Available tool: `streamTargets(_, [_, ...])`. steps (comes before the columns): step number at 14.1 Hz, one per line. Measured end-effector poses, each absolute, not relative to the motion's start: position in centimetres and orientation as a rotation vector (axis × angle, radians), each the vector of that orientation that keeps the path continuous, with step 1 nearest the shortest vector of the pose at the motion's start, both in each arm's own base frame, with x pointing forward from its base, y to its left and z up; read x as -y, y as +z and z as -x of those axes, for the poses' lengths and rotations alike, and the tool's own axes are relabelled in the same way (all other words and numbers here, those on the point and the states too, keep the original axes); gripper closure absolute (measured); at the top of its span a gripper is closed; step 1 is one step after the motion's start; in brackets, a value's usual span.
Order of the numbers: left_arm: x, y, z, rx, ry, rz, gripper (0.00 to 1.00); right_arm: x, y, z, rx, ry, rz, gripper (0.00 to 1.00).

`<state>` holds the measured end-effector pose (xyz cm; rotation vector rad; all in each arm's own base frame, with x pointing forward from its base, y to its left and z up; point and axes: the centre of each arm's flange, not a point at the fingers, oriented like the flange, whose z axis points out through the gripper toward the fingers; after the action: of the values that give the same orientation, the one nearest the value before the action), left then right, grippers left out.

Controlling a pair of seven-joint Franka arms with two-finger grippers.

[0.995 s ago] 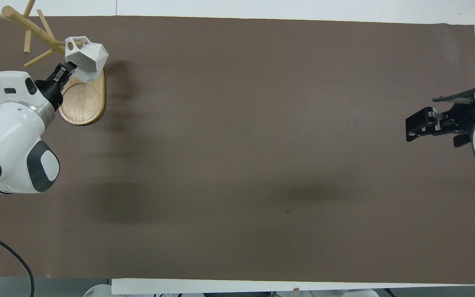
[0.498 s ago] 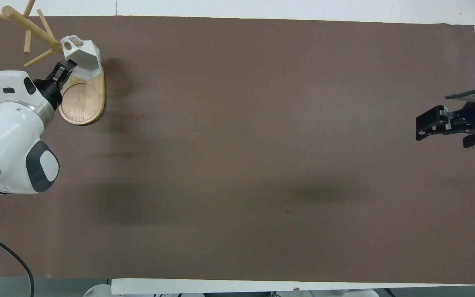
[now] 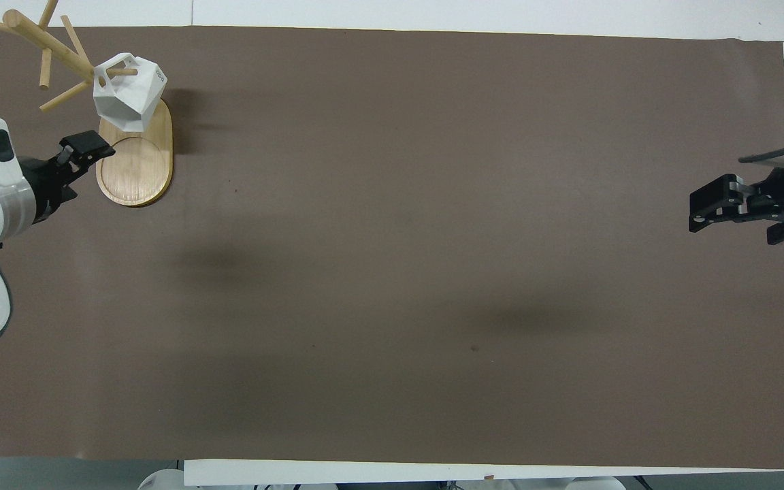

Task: Hang cup on rack

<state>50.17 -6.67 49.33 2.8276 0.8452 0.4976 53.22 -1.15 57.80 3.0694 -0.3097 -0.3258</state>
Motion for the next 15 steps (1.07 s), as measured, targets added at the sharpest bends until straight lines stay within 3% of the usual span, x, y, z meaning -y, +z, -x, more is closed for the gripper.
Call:
streamTargets(5, [4.6, 56.8, -47.1, -0.490, 0.183, -3.063, 0.01, 1.2, 57.8, -53.2, 0.310, -0.326, -3.069, 0.00])
streamTargets(9, [2.3, 60.9, -49.0, -0.136, -0.044, -3.142, 0.01, 1.2, 57.8, -53.2, 0.310, -0.325, -3.070, 0.00])
streamTargets(15, [2.9, 60.9, -53.0, 0.013, -0.188, -3.149, 0.00, 1.2, 57.8, -53.2, 0.310, -0.325, -3.070, 0.00])
